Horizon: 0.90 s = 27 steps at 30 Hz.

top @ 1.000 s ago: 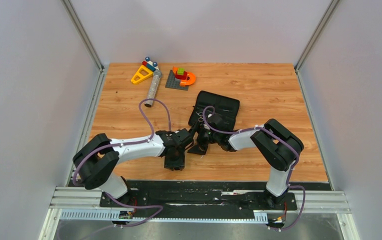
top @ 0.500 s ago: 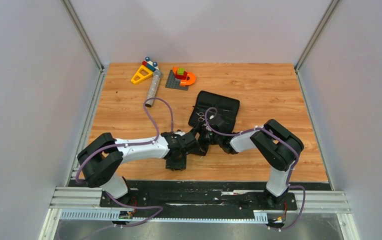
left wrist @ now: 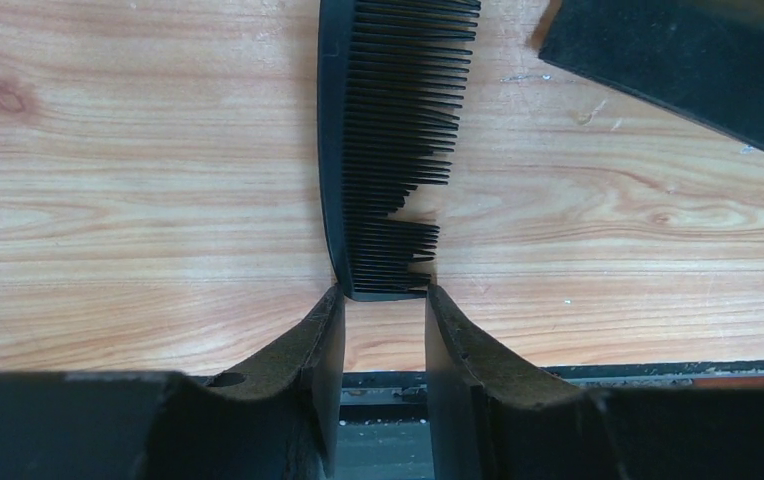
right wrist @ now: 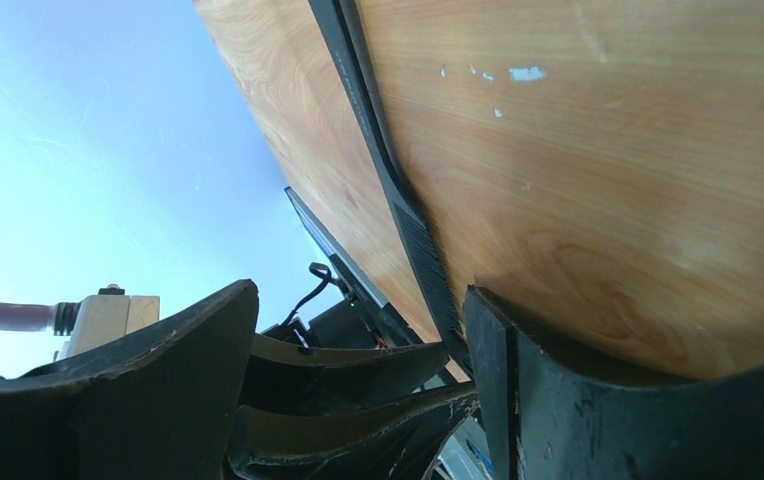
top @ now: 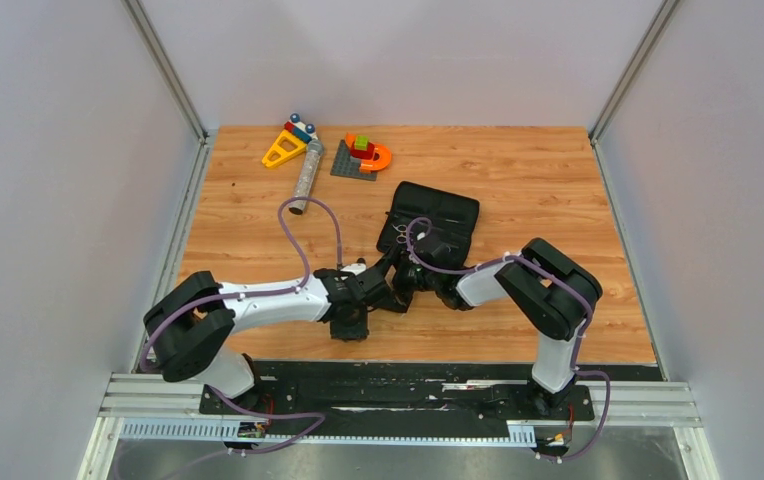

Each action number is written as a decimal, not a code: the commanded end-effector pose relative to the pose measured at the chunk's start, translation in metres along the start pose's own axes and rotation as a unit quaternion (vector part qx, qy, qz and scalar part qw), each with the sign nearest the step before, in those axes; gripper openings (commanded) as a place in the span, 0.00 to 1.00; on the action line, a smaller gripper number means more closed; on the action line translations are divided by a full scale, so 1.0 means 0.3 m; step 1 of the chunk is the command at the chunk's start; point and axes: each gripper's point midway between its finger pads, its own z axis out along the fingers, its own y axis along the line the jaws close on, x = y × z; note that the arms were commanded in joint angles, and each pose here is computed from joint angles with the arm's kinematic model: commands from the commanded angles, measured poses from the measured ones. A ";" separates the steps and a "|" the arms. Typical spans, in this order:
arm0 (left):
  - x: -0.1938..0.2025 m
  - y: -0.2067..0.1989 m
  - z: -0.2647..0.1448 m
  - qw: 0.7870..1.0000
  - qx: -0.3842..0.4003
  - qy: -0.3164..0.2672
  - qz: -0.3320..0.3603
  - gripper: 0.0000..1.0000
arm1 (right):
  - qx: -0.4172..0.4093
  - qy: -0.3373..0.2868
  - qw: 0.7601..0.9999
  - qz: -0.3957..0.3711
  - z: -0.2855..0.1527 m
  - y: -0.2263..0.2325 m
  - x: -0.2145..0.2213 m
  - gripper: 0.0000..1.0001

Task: Sort the hair-cutting tools
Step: Pick up the comb at the center of the board.

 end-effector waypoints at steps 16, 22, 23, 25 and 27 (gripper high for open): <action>0.050 -0.021 0.070 0.999 0.045 0.001 -0.029 0.30 | 0.149 -0.052 0.987 0.023 0.072 -0.233 0.001 0.77; 0.054 -0.022 0.074 0.998 0.049 0.002 -0.029 0.30 | 0.137 -0.051 0.989 -0.011 0.103 -0.234 0.014 0.63; 0.053 -0.023 0.073 0.998 0.050 0.001 -0.028 0.30 | 0.136 -0.051 0.989 -0.014 0.104 -0.239 0.013 0.57; 0.050 -0.024 0.069 0.998 0.051 -0.001 -0.029 0.30 | 0.136 -0.051 0.989 -0.019 0.108 -0.250 0.013 0.42; 0.045 -0.025 0.058 0.998 0.054 -0.005 -0.031 0.31 | 0.131 -0.050 0.990 -0.025 0.109 -0.254 0.014 0.25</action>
